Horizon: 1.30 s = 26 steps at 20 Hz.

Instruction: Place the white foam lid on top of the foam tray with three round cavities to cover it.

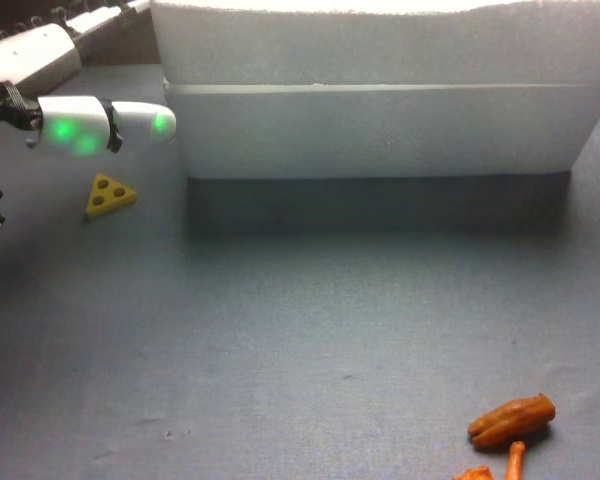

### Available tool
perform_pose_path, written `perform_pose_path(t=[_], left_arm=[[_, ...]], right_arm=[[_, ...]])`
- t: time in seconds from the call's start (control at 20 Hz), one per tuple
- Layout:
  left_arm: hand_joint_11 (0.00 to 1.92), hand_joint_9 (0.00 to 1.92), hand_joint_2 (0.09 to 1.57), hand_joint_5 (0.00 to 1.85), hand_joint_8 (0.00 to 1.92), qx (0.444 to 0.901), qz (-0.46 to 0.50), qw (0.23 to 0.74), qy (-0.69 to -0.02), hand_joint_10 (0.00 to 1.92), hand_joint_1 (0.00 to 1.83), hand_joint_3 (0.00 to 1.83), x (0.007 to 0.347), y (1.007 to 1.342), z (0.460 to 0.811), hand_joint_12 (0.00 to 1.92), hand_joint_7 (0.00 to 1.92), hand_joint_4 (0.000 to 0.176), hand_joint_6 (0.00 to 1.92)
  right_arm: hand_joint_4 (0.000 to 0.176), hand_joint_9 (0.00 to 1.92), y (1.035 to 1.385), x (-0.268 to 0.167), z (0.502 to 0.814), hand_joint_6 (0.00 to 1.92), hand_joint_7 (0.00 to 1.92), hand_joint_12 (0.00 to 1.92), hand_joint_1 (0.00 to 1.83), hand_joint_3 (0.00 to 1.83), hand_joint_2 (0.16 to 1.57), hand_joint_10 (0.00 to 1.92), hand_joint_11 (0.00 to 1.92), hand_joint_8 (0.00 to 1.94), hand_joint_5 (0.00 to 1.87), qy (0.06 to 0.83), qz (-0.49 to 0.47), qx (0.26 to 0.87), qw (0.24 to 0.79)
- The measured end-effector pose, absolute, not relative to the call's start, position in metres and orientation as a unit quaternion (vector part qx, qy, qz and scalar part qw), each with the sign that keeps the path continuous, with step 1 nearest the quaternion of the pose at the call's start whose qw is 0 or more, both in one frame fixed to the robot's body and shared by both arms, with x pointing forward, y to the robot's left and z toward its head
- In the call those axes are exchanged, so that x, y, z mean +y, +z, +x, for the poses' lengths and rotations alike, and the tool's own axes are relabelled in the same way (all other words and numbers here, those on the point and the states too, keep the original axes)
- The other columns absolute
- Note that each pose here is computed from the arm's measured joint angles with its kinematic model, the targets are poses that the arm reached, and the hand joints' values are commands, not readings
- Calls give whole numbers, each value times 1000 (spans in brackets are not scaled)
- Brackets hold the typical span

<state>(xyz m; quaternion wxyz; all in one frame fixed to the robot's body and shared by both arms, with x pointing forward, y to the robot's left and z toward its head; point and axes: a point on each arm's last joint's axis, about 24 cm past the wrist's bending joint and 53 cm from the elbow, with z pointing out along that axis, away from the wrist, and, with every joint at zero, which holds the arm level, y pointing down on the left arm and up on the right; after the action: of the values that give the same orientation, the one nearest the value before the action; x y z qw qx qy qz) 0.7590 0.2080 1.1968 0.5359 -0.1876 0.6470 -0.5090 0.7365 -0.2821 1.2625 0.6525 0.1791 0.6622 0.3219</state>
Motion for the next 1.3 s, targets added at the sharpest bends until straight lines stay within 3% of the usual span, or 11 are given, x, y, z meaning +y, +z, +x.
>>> perform_pose_path(t=[0.2,0.25,0.35,0.55,0.7,0.9,0.95,1.0,1.1,1.2,1.3], left_arm=[[0,0,1076,0,0,644,-195,538,-507,0,433,1,212,1195,759,256,0,32,0],[0,0,1078,0,0,647,-196,539,-502,0,442,1,216,1192,760,241,0,40,0],[0,0,1089,0,0,649,-204,542,-494,0,409,2,225,1190,760,288,0,12,0],[0,0,1075,0,0,638,-208,550,-497,0,397,0,234,1198,759,348,0,24,0],[0,0,1084,0,0,639,-192,542,-511,0,400,1,218,1196,750,550,0,43,0],[0,0,1050,0,0,633,-171,536,-531,0,368,0,205,1201,735,497,0,91,0],[0,0,1060,0,0,632,-170,537,-532,0,389,0,206,1203,734,453,0,69,0],[0,0,1057,0,0,629,-168,538,-535,0,382,0,206,1204,732,489,0,66,0],[0,0,1059,0,0,629,-165,537,-537,0,393,0,205,1204,729,187,0,51,0],[0,0,1056,0,0,629,-164,536,-538,0,375,0,205,1203,728,70,0,71,0],[0,0,1029,0,0,628,-169,539,-535,0,393,0,211,1202,728,189,0,59,0]], right_arm=[[0,18,1261,-288,738,0,0,612,426,0,1295,7,0,0,0,319,187,660,654],[0,4,1261,-290,738,0,0,545,447,2,1323,1,0,0,0,318,190,660,653],[0,0,1260,-293,737,0,0,186,421,0,1311,0,0,0,0,316,193,661,653],[0,0,1265,-298,736,0,0,1,407,0,1298,0,0,0,0,313,192,655,660],[0,0,1265,-294,735,0,0,0,414,1,1300,0,0,0,0,315,188,656,660],[0,0,1266,-295,735,0,0,0,420,0,1299,0,0,0,0,315,188,655,661],[0,0,1266,-296,735,0,0,0,408,0,1298,0,0,0,0,314,188,655,661],[0,0,1266,-296,734,0,0,0,403,1,1300,0,0,0,0,314,187,654,662],[0,0,1266,-295,734,0,0,0,394,0,1298,0,0,0,0,315,187,654,662],[0,0,1267,-296,734,0,0,1,393,0,1294,0,3,0,0,314,187,654,662],[0,0,1267,-296,734,0,0,13,400,0,1295,0,21,0,0,314,187,654,663]])
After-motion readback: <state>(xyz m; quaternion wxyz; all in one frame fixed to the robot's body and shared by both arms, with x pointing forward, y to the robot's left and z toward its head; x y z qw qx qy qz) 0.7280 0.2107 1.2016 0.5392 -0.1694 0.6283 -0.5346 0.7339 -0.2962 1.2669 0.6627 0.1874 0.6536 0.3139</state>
